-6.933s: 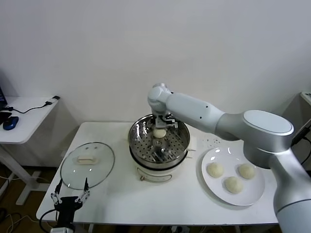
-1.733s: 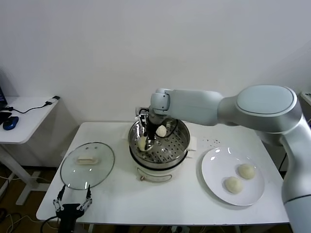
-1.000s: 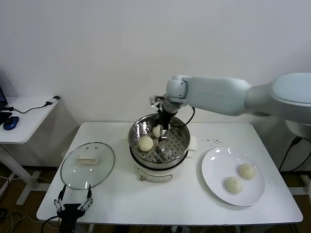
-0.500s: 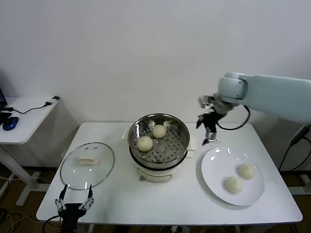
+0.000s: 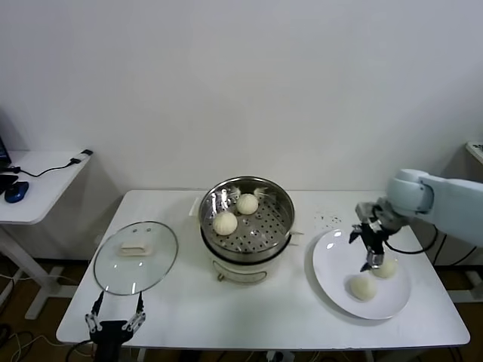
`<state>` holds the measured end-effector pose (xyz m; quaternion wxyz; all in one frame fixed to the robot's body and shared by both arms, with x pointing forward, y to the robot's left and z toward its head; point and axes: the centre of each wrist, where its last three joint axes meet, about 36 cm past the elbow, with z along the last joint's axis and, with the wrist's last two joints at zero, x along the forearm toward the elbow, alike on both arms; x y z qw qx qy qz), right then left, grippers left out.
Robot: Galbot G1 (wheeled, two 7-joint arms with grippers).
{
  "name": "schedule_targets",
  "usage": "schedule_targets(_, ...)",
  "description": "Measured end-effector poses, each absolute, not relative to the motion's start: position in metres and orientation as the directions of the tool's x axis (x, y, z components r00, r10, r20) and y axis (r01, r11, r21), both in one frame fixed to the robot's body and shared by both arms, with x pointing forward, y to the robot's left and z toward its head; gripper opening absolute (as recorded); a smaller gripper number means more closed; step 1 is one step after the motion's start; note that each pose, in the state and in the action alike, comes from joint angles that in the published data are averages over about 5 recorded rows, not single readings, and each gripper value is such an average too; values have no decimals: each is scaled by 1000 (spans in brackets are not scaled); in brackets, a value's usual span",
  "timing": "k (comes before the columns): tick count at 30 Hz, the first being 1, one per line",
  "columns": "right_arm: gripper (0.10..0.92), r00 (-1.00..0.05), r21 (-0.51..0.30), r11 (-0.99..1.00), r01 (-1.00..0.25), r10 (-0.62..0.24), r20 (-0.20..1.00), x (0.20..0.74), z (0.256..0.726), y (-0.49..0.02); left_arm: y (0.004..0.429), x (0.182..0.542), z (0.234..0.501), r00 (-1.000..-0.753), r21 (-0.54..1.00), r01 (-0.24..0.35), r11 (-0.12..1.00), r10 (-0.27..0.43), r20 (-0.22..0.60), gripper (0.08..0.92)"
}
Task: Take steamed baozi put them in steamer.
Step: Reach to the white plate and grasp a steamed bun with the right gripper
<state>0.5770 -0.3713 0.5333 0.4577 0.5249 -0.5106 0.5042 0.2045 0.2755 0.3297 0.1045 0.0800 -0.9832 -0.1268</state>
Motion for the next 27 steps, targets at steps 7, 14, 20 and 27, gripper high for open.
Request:
schedule_targets(7,823,-2,-4,-51,-999,-46,999,568,496,-383,278,203,329,-963,272,-137,952,-193,189,823)
schedule_targets(14,823,23,22,-43,-999,-27,999,566,470,-387,279,201,327,-960,276,-139,951,-197,197,823)
schedule_targets(20,819,36,35,-43,-998,-21,999,567,455,-384,279,200,325,-959,277,-138,951,-198,203,823)
schedule_targets(27,686,42,41,-45,-998,-21,999,569,450,-382,278,200,324,-959,280,-137,950,-198,204,823)
